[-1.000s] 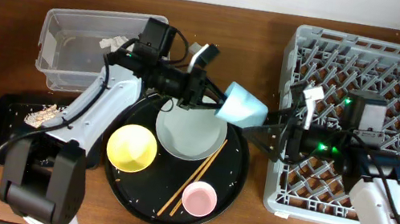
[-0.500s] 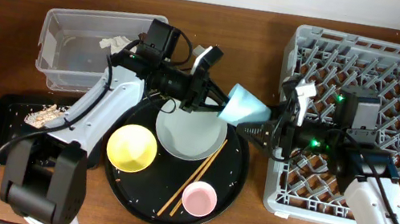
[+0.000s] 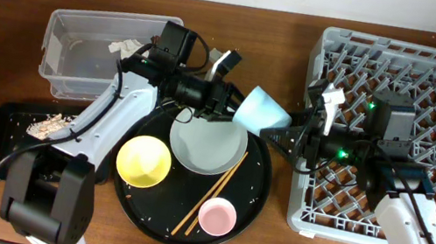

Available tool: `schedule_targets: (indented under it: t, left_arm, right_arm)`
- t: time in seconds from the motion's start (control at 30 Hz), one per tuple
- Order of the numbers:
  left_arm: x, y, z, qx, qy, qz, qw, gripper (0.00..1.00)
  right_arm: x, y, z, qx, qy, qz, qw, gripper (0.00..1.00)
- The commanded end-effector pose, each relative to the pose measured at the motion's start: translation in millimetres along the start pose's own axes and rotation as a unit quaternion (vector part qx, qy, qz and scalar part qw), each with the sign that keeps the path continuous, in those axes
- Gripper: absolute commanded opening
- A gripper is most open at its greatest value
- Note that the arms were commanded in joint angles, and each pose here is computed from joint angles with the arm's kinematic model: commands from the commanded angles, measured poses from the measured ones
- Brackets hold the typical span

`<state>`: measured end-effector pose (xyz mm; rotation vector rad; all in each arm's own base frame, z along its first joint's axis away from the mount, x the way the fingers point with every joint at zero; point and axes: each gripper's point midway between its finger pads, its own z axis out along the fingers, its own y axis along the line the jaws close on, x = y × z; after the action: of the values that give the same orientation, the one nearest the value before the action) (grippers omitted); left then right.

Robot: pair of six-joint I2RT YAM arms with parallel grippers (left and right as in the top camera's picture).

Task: Sort waste into correct bins and load items into the dishwasher rack
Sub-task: 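Place the blue cup in the dish rack with the right gripper, then grasp the pink cup with the left gripper and hand it to the right gripper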

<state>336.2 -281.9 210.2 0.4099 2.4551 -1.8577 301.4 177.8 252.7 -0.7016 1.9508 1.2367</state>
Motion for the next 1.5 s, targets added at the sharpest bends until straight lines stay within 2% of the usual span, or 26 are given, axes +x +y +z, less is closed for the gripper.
schedule_targets:
  t: [0.0, 0.1, 0.2, 0.3, 0.43, 0.47, 0.57, 0.73, 1.0, 1.13, 1.17, 1.23, 1.27, 1.3, 1.47]
  left_arm:
    - [-16.9, 37.8, -15.1, -0.149, -0.057, 0.013, 0.987, 0.48]
    - [-9.6, 86.5, -50.7, -0.288, -0.075, -0.027, 0.954, 0.52]
    - [4.6, 104.0, -82.7, -0.355, -0.073, -0.052, 0.931, 0.52]
    - [20.5, 107.9, -118.7, -0.409, -0.077, -0.072, 0.907, 0.53]
    - [37.0, 100.5, -155.9, -0.469, -0.089, -0.076, 0.876, 0.53]
    - [38.4, 98.5, -159.0, -0.475, -0.091, -0.075, 0.872, 0.53]
    - [41.2, 90.9, -162.6, -0.478, -0.096, -0.070, 0.870, 0.53]
    - [42.4, 89.9, -162.9, -0.478, -0.096, -0.070, 0.870, 0.53]
    - [42.3, 89.9, -162.9, -0.478, -0.096, -0.070, 0.870, 0.54]
    - [42.3, 89.8, -162.8, -0.478, -0.096, -0.070, 0.870, 0.54]
    - [42.3, 89.8, -162.8, -0.478, -0.096, -0.071, 0.870, 0.54]
    - [42.3, 89.8, -162.7, -0.478, -0.096, -0.070, 0.870, 0.54]
    - [42.3, 89.8, -162.7, -0.478, -0.096, -0.070, 0.870, 0.54]
    - [42.3, 89.9, -162.9, -0.478, -0.096, -0.070, 0.870, 0.54]
    - [43.7, 88.8, -159.3, -0.477, -0.091, -0.069, 0.871, 0.54]
  right_arm:
    - [4.4, -22.4, -1.5, 0.072, 0.014, 0.016, 0.997, 0.62]
    - [24.7, -55.5, -12.5, 0.178, 0.047, 0.051, 0.982, 0.57]
    - [30.8, -71.2, -31.4, 0.242, 0.060, 0.070, 0.966, 0.55]
    - [25.3, -87.5, -74.7, 0.333, 0.063, 0.100, 0.936, 0.55]
    - [12.4, -95.3, -152.8, 0.448, 0.051, 0.169, 0.876, 0.55]
    - [11.5, -97.0, -169.1, 0.472, 0.049, 0.178, 0.862, 0.55]
    - [21.1, -106.7, -244.6, 0.593, 0.023, 0.244, 0.767, 0.55]
    - [58.8, -120.6, -321.8, 0.681, -0.007, 0.345, 0.646, 0.56]
    - [131.6, -148.5, -351.0, 0.663, 0.034, 0.486, 0.569, 0.61]
    - [149.7, -162.3, -355.1, 0.654, 0.040, 0.517, 0.550, 0.64]
    - [153.8, -166.7, -355.7, 0.652, 0.043, 0.522, 0.548, 0.67]
    - [153.9, -176.3, -353.3, 0.645, 0.037, 0.523, 0.555, 0.79]
    - [149.7, -180.4, -349.0, 0.635, 0.026, 0.523, 0.568, 0.93]
    - [144.6, -183.7, -344.4, 0.624, 0.014, 0.522, 0.581, 0.99]
    - [101.5, -174.1, -315.0, 0.547, -0.052, 0.508, 0.663, 0.98]
